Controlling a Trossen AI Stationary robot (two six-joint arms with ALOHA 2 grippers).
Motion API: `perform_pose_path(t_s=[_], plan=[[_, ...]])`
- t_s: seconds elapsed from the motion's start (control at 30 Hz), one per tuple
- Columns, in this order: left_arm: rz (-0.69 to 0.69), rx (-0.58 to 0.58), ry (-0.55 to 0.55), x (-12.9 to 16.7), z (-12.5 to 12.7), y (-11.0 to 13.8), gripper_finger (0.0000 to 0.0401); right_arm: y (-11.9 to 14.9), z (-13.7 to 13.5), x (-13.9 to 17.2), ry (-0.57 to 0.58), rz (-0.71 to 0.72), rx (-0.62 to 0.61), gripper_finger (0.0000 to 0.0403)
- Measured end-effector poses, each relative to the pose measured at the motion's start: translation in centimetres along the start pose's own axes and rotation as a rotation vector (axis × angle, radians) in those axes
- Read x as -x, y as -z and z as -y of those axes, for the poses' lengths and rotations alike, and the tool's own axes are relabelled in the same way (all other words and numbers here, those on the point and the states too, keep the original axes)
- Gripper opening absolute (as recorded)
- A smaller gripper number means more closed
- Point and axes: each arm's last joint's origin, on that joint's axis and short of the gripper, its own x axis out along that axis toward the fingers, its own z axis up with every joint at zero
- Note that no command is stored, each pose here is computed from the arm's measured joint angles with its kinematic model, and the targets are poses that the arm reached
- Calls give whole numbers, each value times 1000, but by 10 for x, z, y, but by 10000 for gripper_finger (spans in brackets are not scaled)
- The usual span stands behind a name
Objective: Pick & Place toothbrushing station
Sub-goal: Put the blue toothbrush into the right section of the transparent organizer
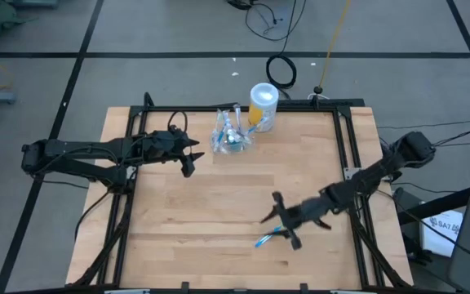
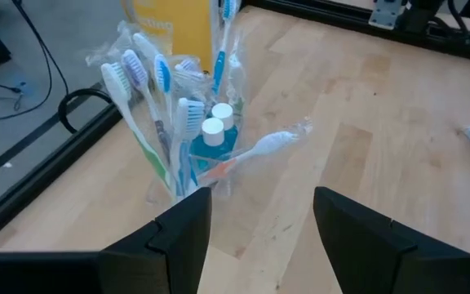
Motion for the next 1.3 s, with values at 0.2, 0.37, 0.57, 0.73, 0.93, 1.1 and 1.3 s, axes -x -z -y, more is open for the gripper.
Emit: perform_pose_path(t_s=[0.2,0.37,0.57,0.73,0.93,1.1,1.3], plan=[[1,13,-1,0,0,0,223,40,-17,1,75,-351,29,174],[1,13,-1,0,0,0,223,62,-14,6,130,-559,-48,174],[1,12,-1,0,0,0,223,73,-13,11,132,-625,-25,173],[1,15,-1,0,0,0,223,94,-9,19,140,-664,-14,173],[1,15,0,0,0,0,223,110,-7,25,143,-652,-13,146],[1,8,-1,0,0,0,223,113,-7,25,120,-624,21,81],[1,7,-1,0,0,0,223,109,0,23,116,-591,34,12]])
